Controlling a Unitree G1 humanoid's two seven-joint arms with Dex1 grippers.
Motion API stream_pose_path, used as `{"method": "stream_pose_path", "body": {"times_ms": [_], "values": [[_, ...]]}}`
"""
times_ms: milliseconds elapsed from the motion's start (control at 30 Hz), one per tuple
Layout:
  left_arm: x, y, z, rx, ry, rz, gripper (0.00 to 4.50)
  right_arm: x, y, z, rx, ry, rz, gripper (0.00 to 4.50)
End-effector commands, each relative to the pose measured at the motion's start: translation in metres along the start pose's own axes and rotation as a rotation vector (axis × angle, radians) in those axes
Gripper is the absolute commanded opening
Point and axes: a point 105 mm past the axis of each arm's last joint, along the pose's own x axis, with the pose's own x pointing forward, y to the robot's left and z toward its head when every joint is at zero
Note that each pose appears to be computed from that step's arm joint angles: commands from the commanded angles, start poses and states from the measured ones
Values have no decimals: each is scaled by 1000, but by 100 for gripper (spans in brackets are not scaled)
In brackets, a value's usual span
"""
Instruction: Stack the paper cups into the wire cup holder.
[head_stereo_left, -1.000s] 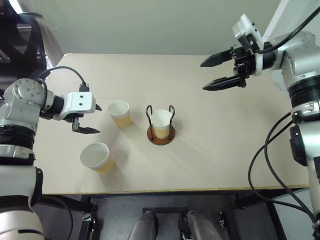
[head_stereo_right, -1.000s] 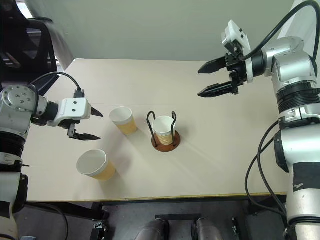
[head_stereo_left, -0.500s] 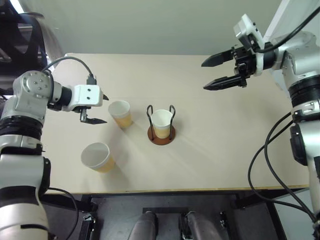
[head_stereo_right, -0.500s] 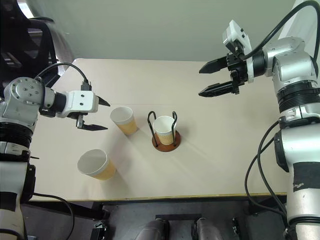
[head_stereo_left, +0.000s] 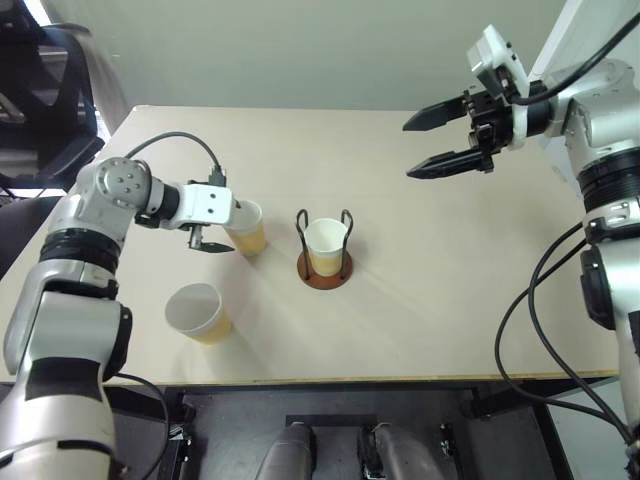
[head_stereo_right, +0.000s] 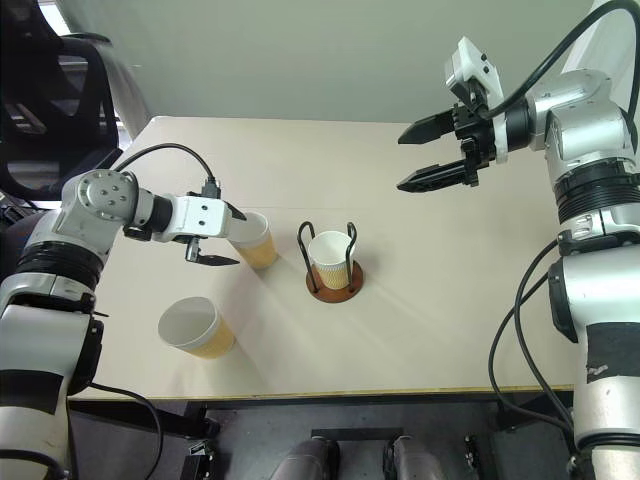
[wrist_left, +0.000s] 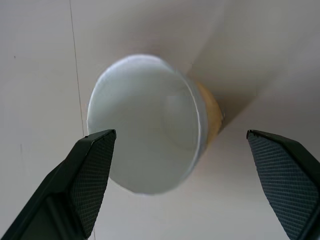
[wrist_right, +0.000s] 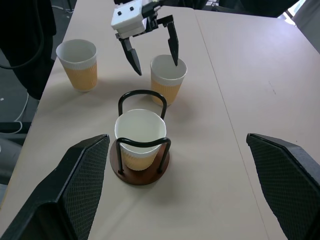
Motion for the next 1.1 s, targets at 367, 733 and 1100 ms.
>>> {"method": "stream_pose_path", "body": {"times_ms": [367, 733, 1100], "values": [[-10, -14, 2, 11, -18, -166, 59, -7, -1, 16, -65, -12, -17, 450], [-38, -13, -1, -50, 12, -232, 6, -11, -7, -5, -23, -19, -48, 450], [-65, 14, 16, -133, -49, -128, 6, -10, 2, -29, -57, -110, -42, 450]]}}
